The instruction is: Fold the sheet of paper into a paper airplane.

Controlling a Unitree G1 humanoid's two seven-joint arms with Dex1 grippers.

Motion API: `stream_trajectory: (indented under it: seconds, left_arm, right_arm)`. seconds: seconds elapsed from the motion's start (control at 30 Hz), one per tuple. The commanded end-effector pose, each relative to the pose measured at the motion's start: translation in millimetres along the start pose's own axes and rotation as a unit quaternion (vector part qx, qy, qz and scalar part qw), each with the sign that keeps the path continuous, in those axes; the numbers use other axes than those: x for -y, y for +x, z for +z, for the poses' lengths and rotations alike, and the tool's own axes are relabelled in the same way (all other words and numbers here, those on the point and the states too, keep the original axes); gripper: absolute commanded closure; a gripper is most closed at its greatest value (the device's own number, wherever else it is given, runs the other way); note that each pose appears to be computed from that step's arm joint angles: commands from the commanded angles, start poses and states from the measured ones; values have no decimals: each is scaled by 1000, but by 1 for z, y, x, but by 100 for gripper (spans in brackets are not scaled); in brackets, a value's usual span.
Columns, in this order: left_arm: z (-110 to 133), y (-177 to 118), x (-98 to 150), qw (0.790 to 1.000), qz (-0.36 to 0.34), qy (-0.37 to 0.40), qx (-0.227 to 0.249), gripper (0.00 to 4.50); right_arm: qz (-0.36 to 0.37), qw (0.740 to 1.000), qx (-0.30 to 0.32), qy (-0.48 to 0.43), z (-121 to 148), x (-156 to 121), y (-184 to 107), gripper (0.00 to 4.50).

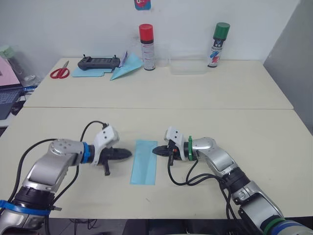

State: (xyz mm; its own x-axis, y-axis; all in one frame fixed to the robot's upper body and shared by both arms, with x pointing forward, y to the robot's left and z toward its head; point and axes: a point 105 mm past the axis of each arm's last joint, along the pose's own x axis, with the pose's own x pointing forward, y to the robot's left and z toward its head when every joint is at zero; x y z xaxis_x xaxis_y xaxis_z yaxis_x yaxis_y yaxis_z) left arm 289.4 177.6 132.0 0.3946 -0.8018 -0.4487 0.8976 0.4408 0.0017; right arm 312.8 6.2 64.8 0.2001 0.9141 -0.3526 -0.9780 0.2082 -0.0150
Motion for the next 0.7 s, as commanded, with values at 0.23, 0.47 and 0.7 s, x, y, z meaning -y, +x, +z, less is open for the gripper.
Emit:
stream_trajectory:
  seconds: [0.23,0.47,0.7]
  left_arm:
    - [-37,28,31,998,-37,-5,-43,450]
    - [-64,30,31,995,-37,19,-86,450]
    - [-84,30,28,992,-40,33,-112,450]
  right_arm:
    - [-33,999,-20,3,-14,11,-2,445]
    - [-44,999,-12,0,-13,15,-2,445]
    - [-148,989,-32,0,-29,50,-6,445]
